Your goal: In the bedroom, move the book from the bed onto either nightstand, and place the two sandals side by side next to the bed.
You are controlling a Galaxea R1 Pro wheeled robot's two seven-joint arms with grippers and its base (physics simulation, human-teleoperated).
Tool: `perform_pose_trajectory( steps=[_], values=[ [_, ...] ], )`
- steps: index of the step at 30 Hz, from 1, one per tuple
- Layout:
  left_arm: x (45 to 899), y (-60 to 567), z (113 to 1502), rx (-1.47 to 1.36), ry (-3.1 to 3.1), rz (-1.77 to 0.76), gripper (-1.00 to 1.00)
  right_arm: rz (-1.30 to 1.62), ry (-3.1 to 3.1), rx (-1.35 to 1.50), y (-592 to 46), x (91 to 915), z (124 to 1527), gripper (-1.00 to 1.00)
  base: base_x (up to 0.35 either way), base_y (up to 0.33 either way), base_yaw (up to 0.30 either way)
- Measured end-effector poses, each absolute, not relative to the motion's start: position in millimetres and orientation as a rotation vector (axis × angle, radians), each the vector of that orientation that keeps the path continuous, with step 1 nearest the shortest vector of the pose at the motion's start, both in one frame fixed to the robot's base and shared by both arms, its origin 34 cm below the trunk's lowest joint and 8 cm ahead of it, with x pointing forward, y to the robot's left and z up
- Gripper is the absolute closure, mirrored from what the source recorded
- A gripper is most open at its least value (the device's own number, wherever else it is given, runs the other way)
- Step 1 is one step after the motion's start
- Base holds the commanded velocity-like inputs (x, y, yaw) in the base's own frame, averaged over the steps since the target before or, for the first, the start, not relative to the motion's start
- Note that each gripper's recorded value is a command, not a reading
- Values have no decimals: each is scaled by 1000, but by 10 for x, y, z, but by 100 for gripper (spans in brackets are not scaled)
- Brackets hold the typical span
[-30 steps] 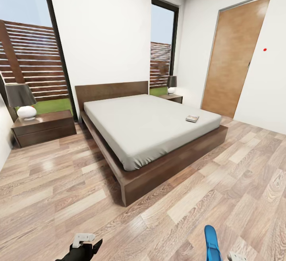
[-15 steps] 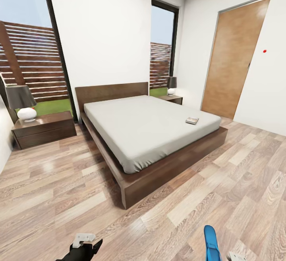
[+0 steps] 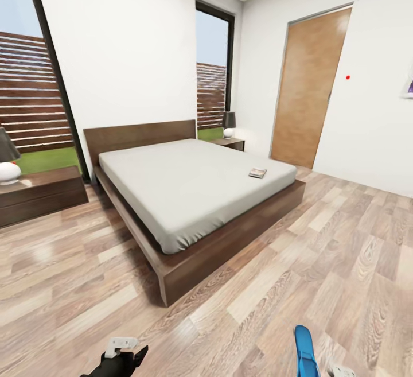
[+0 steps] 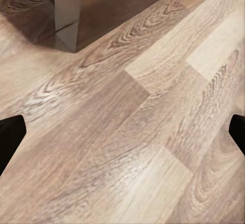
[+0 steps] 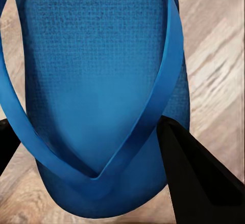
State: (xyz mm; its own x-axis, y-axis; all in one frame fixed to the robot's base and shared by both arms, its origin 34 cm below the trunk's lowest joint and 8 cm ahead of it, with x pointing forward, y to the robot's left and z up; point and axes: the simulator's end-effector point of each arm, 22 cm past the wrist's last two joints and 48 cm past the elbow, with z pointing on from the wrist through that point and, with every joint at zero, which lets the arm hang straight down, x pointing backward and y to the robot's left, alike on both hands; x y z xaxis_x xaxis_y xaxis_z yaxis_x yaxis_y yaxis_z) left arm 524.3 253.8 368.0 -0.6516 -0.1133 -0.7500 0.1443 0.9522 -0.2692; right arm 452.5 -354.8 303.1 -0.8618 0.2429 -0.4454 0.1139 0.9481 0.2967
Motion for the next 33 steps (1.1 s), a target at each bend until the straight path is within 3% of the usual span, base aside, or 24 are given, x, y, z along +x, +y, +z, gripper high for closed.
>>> perform_pose_trajectory(
  steps=[33],
  values=[
    [5250, 2419, 3694, 16, 2241, -406, -100, 359, 2606, 252, -3538, 4534, 3041, 100, 0, 0, -298]
  ],
)
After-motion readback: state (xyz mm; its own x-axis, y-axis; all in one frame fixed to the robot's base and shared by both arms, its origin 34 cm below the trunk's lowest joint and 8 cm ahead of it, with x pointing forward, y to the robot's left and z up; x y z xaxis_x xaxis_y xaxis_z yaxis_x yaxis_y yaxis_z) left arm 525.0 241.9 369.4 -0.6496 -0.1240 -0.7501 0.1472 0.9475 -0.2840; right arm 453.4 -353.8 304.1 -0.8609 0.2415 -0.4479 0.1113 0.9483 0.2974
